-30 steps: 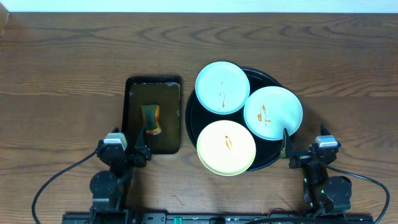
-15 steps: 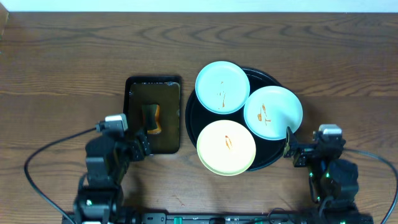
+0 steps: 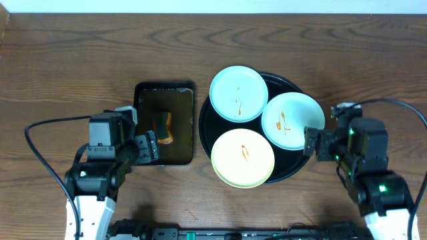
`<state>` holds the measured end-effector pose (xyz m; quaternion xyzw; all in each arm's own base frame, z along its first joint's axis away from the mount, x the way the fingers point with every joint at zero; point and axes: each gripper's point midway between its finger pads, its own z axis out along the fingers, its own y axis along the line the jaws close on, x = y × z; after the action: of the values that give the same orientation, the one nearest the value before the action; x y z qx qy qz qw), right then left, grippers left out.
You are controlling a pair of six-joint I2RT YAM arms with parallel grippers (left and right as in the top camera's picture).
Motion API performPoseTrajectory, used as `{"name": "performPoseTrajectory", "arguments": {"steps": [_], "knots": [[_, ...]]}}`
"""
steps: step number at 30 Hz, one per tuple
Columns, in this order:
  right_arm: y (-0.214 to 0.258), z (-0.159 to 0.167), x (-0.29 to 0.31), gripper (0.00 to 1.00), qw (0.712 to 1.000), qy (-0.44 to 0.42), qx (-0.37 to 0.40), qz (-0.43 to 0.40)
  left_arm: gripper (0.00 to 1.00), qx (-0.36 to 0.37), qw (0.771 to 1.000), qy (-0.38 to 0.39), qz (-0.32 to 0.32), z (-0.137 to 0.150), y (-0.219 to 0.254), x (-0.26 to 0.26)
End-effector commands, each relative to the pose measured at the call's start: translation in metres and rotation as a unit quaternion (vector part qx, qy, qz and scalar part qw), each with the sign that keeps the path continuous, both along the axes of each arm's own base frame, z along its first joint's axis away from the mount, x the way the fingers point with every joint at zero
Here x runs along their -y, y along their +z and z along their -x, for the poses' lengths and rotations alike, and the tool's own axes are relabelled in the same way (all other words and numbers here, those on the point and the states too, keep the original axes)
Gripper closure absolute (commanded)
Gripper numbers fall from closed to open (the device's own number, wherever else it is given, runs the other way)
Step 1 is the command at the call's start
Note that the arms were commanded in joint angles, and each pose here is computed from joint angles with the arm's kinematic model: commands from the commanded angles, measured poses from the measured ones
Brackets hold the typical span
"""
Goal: Clean dirty plates on tray and stack at the side
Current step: 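Move left gripper to the sponge and right gripper to the yellow plate rim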
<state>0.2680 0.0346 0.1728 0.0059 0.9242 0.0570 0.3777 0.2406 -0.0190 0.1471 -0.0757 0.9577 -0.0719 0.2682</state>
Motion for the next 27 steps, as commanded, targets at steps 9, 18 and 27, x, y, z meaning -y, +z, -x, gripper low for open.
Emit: {"name": "performPoseTrajectory", "arguments": {"steps": [9,18,27], "knots": [[0.018,-0.004,-0.036,0.01,0.995,0.077,0.01,-0.063,0.21,0.032,0.998,0.042,0.032,-0.016,0.015,0.001],[0.004,0.006,-0.059,0.12,0.985,0.114,-0.042,-0.123,0.21,0.035,0.999,0.02,0.015,-0.057,-0.004,0.004],[-0.03,0.013,-0.064,0.18,0.975,0.102,-0.132,-0.146,0.29,-0.056,0.998,0.009,-0.019,-0.082,-0.072,0.001]]}}
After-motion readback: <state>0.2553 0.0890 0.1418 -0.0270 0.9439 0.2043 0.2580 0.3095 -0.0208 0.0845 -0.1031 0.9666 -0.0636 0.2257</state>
